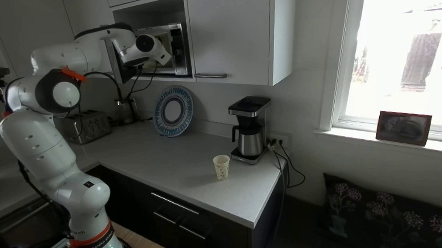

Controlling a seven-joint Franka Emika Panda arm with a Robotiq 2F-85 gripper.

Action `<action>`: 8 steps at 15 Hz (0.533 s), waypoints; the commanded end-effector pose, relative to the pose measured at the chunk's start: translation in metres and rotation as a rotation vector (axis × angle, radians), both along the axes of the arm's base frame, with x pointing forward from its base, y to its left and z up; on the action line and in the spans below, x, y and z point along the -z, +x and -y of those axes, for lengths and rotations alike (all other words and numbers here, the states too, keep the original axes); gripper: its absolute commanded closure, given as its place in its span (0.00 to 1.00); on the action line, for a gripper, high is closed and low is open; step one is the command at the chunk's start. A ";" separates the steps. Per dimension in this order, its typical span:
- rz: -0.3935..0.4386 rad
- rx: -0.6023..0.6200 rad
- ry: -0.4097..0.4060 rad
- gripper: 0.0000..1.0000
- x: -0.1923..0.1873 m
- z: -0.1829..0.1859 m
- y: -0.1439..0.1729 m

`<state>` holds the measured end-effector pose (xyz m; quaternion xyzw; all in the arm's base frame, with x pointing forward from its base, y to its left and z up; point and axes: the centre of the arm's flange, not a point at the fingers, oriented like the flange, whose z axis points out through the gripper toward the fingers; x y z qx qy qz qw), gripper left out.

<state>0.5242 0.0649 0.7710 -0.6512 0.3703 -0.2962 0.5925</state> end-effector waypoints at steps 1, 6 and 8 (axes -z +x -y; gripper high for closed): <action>0.042 0.000 -0.093 0.06 -0.012 0.000 -0.016; 0.116 0.007 -0.238 0.00 -0.022 0.006 -0.032; 0.181 0.014 -0.325 0.00 -0.027 0.012 -0.041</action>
